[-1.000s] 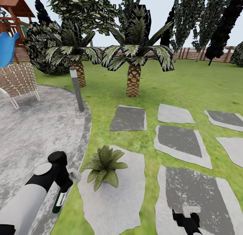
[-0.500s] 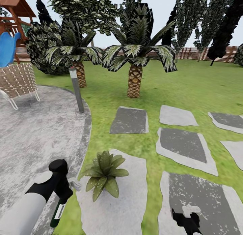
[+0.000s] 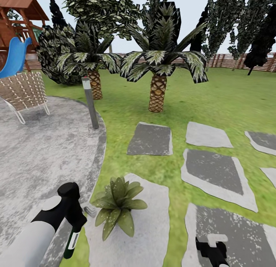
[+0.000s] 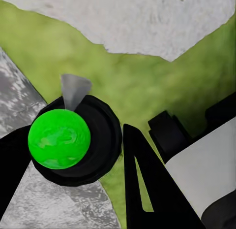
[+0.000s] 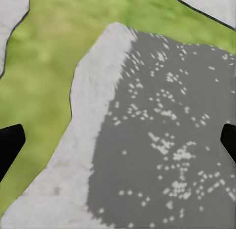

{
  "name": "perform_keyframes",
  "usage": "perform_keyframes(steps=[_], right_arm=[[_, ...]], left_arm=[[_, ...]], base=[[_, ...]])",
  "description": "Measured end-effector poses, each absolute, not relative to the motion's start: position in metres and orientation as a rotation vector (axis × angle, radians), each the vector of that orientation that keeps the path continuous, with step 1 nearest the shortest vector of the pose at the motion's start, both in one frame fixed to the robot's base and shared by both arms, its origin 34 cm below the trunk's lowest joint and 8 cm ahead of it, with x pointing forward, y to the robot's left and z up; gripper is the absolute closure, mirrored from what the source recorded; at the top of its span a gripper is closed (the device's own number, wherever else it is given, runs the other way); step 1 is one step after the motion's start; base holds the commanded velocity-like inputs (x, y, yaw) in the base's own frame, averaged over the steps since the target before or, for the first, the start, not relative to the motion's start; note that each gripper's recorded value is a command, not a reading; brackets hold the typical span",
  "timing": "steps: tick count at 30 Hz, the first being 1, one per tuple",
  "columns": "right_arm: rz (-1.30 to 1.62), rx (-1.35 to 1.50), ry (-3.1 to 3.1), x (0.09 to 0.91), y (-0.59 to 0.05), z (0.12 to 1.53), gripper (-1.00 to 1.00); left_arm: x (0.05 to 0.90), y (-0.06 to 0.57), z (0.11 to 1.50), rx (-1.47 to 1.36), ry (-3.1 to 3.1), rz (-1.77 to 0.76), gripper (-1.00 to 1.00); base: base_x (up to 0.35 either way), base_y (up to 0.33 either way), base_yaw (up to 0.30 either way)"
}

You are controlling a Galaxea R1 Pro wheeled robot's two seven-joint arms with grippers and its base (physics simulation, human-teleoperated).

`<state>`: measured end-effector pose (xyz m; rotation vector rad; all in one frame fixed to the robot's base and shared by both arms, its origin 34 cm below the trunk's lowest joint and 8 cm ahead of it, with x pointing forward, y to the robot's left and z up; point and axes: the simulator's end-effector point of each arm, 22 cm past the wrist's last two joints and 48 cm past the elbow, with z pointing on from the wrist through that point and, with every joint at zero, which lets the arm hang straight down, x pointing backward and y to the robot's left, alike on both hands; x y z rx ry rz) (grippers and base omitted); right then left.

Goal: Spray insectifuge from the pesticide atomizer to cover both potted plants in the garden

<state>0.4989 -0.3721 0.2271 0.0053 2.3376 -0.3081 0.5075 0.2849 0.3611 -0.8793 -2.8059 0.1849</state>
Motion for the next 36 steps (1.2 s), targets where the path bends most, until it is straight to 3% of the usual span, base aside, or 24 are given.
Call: perform_keyframes(steps=[36], right_arm=[[-0.308, 0.005, 2.338, 0.499, -0.372, 0.227, -1.00]], left_arm=[[0.483, 0.318, 0.350, -0.962, -2.695, 0.172, 1.00]], base=[[0.006, 0.000, 0.011]])
